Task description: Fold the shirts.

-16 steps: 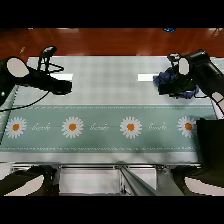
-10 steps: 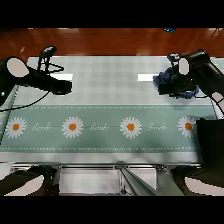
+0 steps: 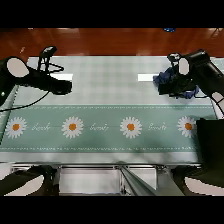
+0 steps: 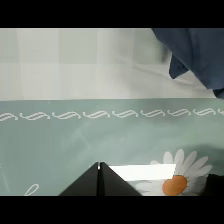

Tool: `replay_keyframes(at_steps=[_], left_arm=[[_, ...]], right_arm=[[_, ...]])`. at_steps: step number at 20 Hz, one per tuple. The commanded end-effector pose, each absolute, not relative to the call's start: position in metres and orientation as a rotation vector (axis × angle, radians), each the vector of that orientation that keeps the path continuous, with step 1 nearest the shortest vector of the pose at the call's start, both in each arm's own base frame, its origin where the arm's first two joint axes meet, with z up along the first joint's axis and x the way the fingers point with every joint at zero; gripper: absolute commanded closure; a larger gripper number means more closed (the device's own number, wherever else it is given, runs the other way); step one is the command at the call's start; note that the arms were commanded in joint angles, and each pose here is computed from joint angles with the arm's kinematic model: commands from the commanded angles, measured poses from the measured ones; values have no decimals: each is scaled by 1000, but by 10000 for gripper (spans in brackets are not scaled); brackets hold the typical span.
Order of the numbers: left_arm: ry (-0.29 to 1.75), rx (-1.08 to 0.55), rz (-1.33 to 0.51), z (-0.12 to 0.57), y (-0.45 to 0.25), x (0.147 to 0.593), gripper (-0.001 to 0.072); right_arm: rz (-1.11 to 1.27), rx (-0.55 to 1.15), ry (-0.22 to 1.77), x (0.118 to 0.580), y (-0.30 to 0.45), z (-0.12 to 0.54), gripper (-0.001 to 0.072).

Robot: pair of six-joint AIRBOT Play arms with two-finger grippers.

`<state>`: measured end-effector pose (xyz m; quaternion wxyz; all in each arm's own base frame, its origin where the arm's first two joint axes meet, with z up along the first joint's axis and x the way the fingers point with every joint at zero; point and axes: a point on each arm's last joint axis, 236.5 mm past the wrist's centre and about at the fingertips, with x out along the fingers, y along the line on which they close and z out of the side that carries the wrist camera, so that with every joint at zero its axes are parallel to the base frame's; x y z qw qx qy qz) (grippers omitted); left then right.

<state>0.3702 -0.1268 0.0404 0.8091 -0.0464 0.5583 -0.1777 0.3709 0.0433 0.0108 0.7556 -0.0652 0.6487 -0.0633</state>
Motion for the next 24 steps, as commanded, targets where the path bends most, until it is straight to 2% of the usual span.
replay_keyframes(at_steps=[1, 6, 7, 8, 9, 10, 12, 15, 17, 21, 24], left_arm=[[1182, -100, -377, 41, -127, 373, 689], [1097, -109, -359, 48, -127, 393, 685], [1084, -112, -355, 48, -127, 397, 636], [1081, -114, -353, 46, -127, 400, 494], [1097, -130, -343, 40, -128, 400, 433], [1124, -164, -320, 34, -128, 399, 433], [1188, -199, -281, 23, -124, 391, 433], [1183, -108, -231, 22, -102, 391, 432], [1213, -62, -107, 13, -65, 390, 201], [1309, -44, 16, -10, -23, 369, 202], [1363, -41, 12, -28, -26, 354, 204]], right_arm=[[-130, -140, 1392, 376, 45, 11, 685], [-98, -125, 1280, 403, 52, 16, 685], [-86, -115, 1245, 411, 56, 18, 683], [-75, -95, 1201, 421, 60, 21, 629], [-60, -85, 1153, 431, 64, 25, 422], [-47, -99, 1097, 443, 65, 31, 293], [-100, -180, 987, 467, 42, 53, 293], [-240, -177, 888, 488, -19, 87, 294], [-309, -121, 847, 494, -62, 96, 295], [-379, 84, 919, 494, -121, 50, 295], [-326, 259, 1061, 493, -114, -21, 301]])
